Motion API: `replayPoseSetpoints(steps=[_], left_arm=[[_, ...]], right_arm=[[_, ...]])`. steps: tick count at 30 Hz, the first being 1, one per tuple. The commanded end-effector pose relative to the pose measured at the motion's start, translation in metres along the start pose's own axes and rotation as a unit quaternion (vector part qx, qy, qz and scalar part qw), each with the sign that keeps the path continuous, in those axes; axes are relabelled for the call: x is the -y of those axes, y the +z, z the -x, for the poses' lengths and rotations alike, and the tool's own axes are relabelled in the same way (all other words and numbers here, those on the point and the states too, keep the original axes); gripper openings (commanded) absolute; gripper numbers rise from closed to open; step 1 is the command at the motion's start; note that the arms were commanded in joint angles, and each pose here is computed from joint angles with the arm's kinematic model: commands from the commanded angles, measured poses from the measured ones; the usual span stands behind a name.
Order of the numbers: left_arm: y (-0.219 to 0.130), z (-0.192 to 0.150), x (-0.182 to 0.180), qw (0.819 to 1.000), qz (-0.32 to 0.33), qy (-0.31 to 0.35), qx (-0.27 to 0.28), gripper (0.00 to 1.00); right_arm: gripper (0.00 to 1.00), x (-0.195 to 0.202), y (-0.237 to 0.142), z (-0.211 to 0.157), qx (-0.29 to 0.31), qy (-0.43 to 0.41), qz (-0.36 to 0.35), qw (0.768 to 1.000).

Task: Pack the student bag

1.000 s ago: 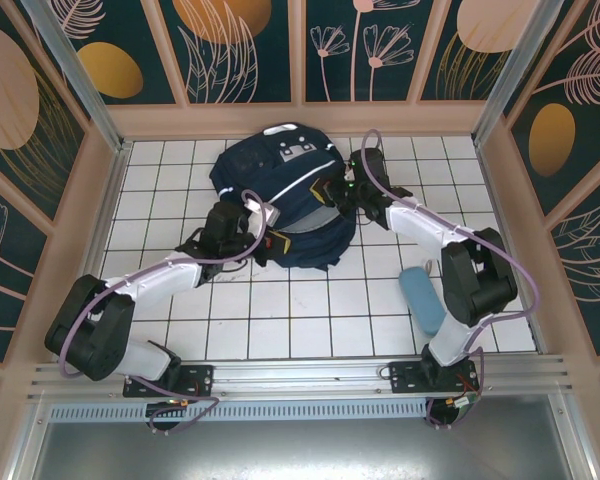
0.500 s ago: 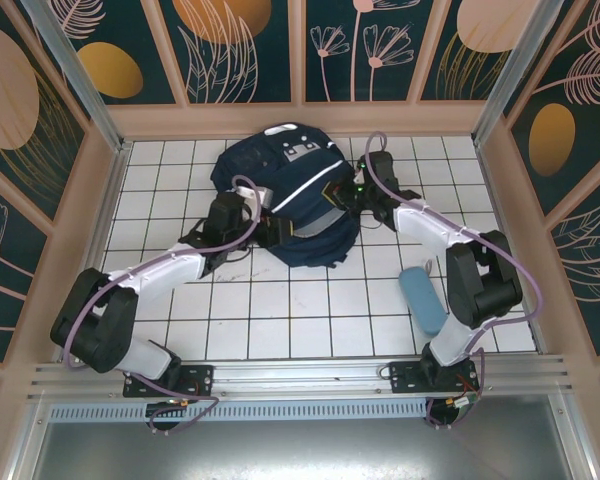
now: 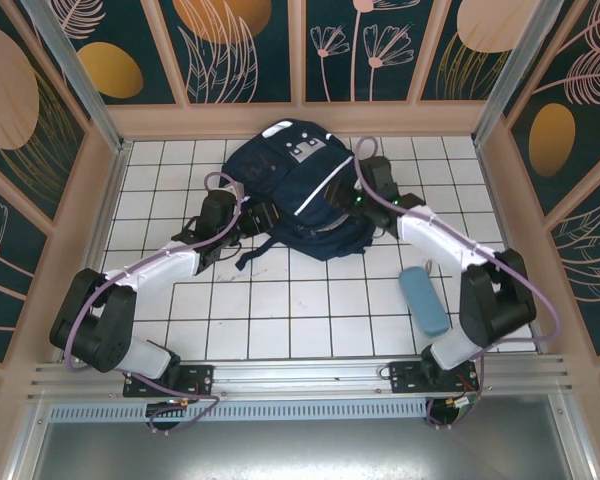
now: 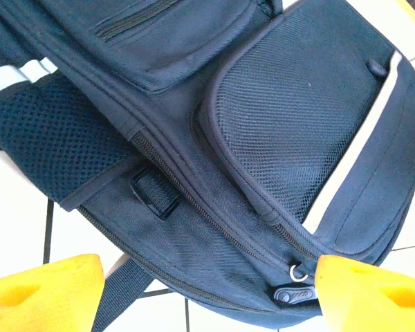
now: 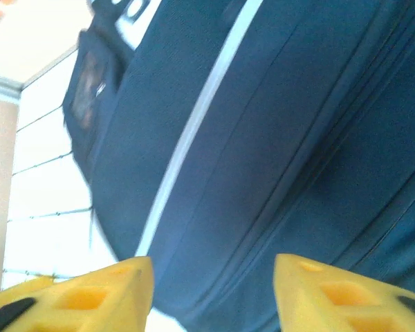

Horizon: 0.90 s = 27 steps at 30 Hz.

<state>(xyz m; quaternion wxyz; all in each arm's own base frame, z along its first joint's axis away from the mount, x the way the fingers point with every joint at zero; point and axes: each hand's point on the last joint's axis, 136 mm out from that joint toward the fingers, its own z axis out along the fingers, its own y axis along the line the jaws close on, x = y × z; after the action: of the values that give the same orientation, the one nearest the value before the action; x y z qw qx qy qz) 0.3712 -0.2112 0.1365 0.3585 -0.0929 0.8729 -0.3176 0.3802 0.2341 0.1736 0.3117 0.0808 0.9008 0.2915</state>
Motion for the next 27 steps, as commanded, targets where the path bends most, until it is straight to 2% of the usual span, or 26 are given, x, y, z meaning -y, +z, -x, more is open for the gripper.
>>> replayPoseSetpoints(steps=[1,5,10,15,21,27], left_arm=[[0.000,0.004,-0.001,0.999,-0.008,-0.047,0.015,0.77],[0.005,-0.006,0.012,0.994,-0.058,-0.093,-0.008,0.67],[0.016,-0.021,0.022,0.983,-0.106,-0.142,-0.040,0.53],[0.028,-0.029,0.024,0.979,-0.113,-0.159,-0.053,0.51],[0.046,-0.029,0.028,0.970,-0.127,-0.201,-0.054,0.40],[0.065,-0.028,0.035,0.965,-0.137,-0.215,-0.057,0.41]], right_arm=[[0.44,0.002,-0.007,-0.042,-0.015,0.019,-0.029,0.999],[0.33,-0.004,0.000,-0.077,-0.032,0.054,-0.028,0.998],[0.28,-0.009,0.011,-0.089,-0.037,0.063,-0.031,0.997],[0.26,-0.008,0.015,-0.088,-0.032,0.068,-0.031,0.997],[0.25,-0.009,0.017,-0.090,-0.036,0.074,-0.026,0.996],[0.25,-0.008,0.014,-0.091,-0.034,0.073,-0.023,0.996]])
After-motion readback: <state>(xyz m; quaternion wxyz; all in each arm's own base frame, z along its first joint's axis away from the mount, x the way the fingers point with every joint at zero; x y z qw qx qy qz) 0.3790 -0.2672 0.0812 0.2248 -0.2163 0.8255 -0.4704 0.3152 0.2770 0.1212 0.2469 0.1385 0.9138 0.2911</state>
